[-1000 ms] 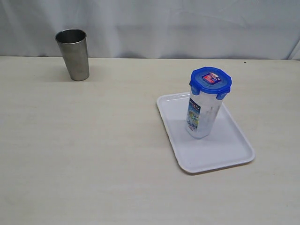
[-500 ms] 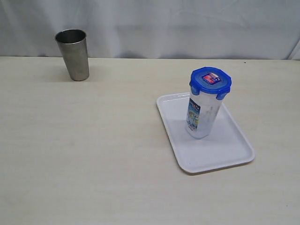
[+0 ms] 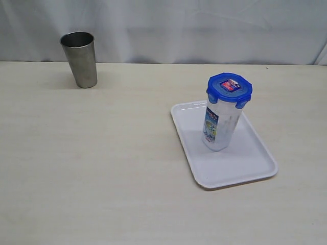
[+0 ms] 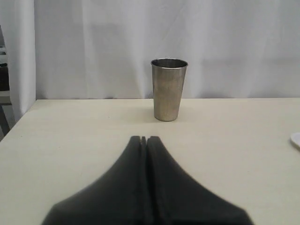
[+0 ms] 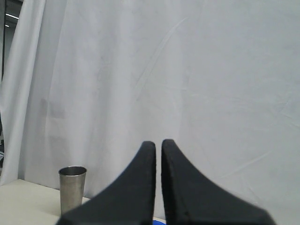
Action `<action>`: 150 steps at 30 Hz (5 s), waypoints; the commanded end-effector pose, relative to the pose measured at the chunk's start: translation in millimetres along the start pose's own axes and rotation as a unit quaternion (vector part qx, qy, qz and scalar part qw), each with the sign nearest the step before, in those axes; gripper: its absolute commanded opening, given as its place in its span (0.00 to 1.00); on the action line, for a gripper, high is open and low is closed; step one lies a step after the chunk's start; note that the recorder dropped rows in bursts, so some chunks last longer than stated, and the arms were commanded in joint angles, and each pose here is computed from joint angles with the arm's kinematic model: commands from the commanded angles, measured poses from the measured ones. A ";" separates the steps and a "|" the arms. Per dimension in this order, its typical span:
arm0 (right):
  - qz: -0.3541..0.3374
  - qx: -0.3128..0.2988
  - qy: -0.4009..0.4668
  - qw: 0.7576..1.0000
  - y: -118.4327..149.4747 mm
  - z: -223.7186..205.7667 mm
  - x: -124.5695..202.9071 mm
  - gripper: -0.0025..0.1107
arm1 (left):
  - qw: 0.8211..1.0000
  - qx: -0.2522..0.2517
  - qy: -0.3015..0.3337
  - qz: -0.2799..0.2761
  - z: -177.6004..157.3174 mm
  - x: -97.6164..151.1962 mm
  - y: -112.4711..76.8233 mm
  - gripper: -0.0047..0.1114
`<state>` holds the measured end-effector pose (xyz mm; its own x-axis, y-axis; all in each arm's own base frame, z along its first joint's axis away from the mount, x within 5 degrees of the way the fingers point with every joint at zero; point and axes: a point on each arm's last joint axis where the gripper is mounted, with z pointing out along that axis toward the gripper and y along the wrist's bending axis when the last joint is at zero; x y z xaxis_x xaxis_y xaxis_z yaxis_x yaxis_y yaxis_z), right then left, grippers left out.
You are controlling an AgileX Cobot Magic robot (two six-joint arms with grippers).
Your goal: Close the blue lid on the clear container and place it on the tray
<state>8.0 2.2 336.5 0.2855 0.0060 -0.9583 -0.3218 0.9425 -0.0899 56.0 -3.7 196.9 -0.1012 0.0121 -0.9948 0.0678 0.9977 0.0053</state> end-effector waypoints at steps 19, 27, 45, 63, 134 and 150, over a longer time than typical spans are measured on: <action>0.000 0.003 -0.002 1.000 0.0 -0.6 0.6 0.06 | 0.998 -0.001 0.059 0.032 -0.7 11.5 0.4 0.04; 0.000 0.003 -0.002 1.000 0.0 -0.6 0.6 0.06 | 0.998 -0.001 0.060 0.032 -0.7 11.7 0.4 0.04; -0.017 0.022 -0.080 0.996 -1.2 -1.8 -13.8 0.06 | 0.998 -0.001 0.060 0.032 -0.7 11.7 0.4 0.04; -0.052 0.166 0.072 0.982 -7.3 11.8 86.4 0.06 | 0.998 -0.001 0.060 0.032 -0.7 11.7 0.4 0.04; 0.028 0.173 0.268 0.947 -5.2 -2.2 160.7 0.06 | 0.998 -0.001 0.060 0.031 -0.7 11.7 0.4 0.04; 0.028 0.173 0.268 0.947 -5.2 -2.2 160.7 0.06 | 0.998 -0.001 0.060 0.031 -0.7 11.7 0.4 0.04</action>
<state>53.8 -2.1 183.3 -0.2495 -0.0146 -0.9683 0.0171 0.9997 -0.0194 54.1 -3.2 185.5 -0.2215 0.0845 -0.9715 0.0786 0.9945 0.0686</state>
